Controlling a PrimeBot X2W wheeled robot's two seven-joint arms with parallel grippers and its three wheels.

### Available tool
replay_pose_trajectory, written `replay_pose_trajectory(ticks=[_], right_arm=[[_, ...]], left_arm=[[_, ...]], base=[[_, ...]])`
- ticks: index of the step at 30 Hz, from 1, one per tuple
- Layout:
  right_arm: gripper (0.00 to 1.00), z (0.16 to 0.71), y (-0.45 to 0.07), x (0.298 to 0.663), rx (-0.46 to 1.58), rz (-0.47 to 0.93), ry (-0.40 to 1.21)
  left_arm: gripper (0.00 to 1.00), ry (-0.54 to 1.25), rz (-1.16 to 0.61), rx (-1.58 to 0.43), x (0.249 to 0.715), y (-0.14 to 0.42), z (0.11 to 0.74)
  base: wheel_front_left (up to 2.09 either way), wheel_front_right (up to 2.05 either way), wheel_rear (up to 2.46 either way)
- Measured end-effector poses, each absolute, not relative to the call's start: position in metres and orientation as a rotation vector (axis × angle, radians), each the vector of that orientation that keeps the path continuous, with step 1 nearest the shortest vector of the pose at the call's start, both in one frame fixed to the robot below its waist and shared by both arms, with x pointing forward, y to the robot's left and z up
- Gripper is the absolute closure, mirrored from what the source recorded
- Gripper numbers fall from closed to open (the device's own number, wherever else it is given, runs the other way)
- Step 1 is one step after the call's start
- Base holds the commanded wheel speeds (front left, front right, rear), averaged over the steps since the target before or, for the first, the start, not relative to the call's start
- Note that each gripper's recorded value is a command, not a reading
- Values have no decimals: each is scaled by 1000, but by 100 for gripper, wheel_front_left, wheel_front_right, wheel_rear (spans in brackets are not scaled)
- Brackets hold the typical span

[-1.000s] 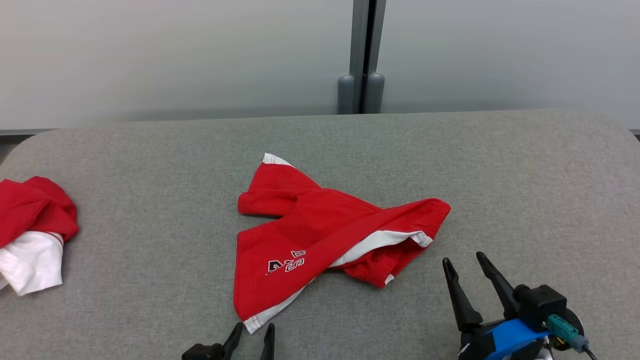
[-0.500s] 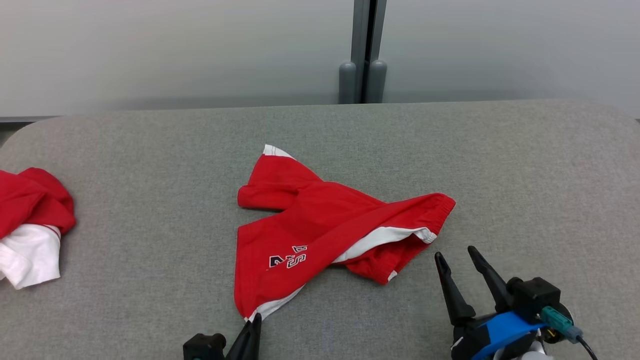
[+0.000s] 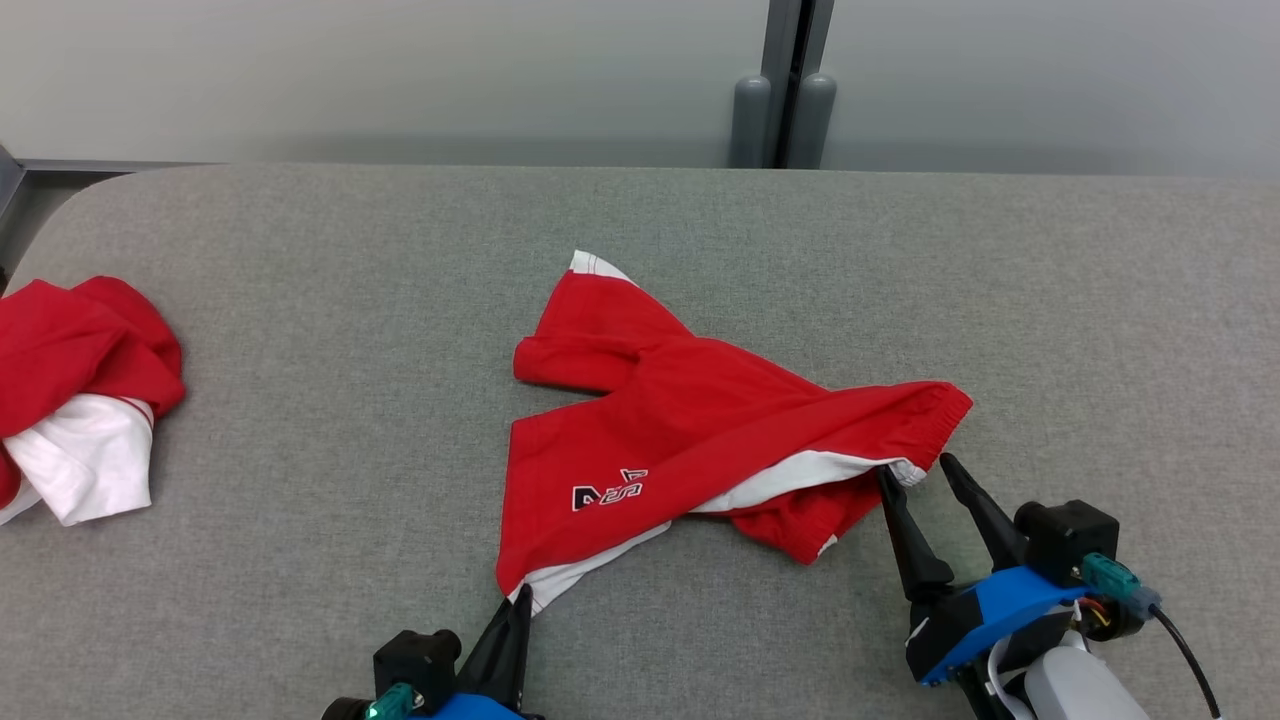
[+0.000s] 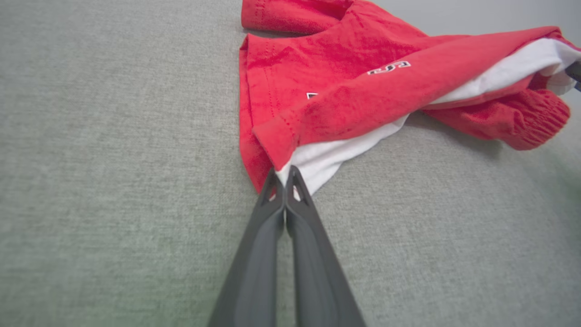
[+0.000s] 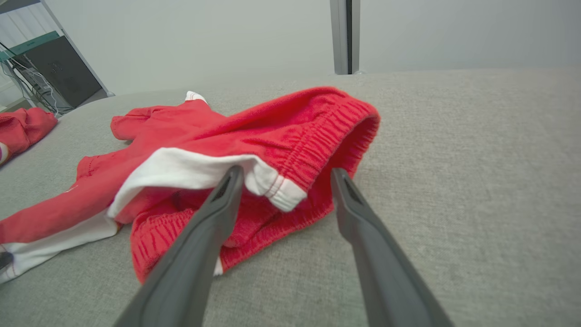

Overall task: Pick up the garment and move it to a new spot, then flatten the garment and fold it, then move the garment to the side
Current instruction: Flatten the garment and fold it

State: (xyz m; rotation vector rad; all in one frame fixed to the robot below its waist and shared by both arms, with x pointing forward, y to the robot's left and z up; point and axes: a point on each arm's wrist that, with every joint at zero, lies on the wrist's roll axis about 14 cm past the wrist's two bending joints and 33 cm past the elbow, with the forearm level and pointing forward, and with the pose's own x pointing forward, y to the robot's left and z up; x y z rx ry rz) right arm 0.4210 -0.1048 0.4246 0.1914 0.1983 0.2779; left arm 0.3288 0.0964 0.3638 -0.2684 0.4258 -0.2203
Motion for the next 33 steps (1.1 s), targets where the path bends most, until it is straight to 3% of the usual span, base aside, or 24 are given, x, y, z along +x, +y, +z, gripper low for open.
replay_pose_trajectory(ticks=[8,9,10,12,13,14,25,33], right_arm=[[0,409,-106,418,177,282,245],[6,409,-105,418,177,287,247],[16,408,-103,418,176,291,249],[60,409,-97,418,174,311,245],[69,411,-96,418,173,317,240],[97,412,-96,419,170,321,235],[100,444,-106,420,170,309,135],[100,558,-121,430,189,304,-202]], left_arm=[[100,424,-216,-265,332,98,364],[100,424,-216,-265,332,98,363],[100,423,-216,-264,333,98,364],[100,422,-213,-261,334,99,364],[100,422,-212,-261,335,99,364],[100,421,-213,-259,335,99,364],[100,336,-203,-246,350,104,386],[100,-63,-236,-146,410,117,509]], base=[[0,0,0],[0,0,0],[0,0,0],[0,0,0],[0,0,0],[0,0,0],[0,0,0],[0,0,0]])
